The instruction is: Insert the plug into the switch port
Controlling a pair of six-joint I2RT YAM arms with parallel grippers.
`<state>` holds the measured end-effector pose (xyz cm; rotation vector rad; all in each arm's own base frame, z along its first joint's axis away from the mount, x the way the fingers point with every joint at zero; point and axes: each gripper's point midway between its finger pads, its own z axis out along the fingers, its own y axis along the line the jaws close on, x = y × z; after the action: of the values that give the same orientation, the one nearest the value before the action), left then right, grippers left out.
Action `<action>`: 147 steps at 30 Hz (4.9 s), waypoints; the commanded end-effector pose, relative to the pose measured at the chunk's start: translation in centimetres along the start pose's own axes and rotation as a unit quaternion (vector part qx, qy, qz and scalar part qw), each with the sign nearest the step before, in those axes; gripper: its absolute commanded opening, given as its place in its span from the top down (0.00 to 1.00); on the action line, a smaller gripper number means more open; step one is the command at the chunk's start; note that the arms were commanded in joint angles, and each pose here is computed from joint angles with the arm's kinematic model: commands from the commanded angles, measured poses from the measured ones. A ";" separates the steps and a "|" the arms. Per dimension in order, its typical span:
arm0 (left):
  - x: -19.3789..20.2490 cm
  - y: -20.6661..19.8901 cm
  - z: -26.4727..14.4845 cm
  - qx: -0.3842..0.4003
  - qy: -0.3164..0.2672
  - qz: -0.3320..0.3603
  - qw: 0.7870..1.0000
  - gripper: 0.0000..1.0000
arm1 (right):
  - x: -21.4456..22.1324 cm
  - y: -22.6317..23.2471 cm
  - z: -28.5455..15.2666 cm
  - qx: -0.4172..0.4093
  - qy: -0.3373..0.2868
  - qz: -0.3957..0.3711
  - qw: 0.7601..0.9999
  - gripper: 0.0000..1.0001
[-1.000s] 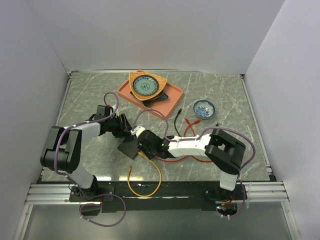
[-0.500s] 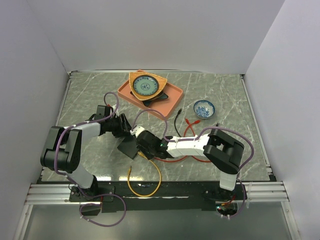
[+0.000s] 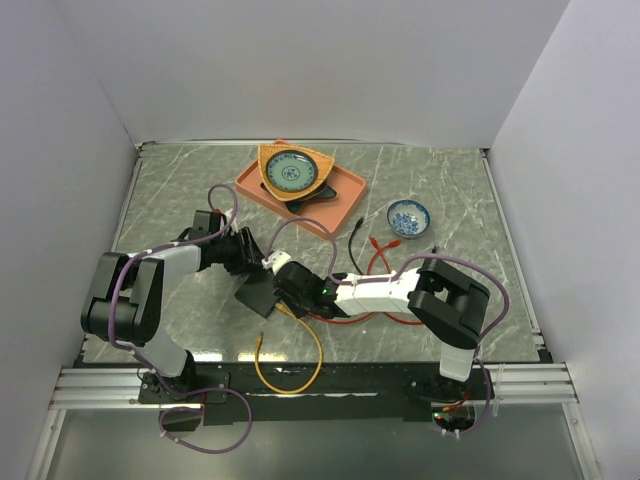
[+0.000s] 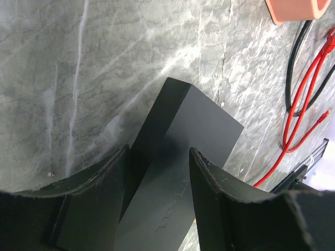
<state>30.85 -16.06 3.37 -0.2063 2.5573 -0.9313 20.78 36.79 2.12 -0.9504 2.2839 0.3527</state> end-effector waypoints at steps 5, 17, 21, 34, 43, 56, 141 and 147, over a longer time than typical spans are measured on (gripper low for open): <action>1.1 -0.8 0.4 0.017 0.022 0.008 1.000 0.45 | -4.1 0.9 0.5 -0.010 -0.058 0.010 0.998 1.00; 1.5 -1.1 0.7 0.025 0.031 0.007 0.999 0.45 | -4.6 1.0 1.1 -0.015 -0.076 -0.021 0.997 1.00; 1.6 -1.2 0.9 0.025 0.033 0.009 0.999 0.45 | -4.8 0.3 1.3 0.007 -0.074 -0.025 0.997 1.00; 2.5 -0.9 1.4 0.021 0.049 0.010 0.999 0.48 | -5.4 -0.2 1.9 0.029 -0.071 0.004 0.997 1.00; 2.5 -0.7 1.5 0.015 0.050 0.007 0.999 0.48 | -5.8 -0.7 1.7 0.037 -0.069 0.066 0.995 1.00; 2.6 -0.5 1.8 0.012 0.054 0.006 0.998 0.49 | -7.1 -1.5 1.7 0.038 -0.094 0.114 0.988 1.00; -0.3 0.1 0.5 -0.047 -0.011 0.002 0.999 0.14 | -5.4 -3.1 0.0 0.048 -0.052 0.123 0.990 0.68; -1.9 0.1 -1.0 -0.076 -0.055 0.005 0.996 0.04 | -4.9 -3.8 -2.2 0.061 -0.045 0.126 0.989 0.42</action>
<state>33.24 -16.22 4.48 -0.2066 2.4892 -0.8024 25.00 36.69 4.18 -0.6126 2.3635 0.3667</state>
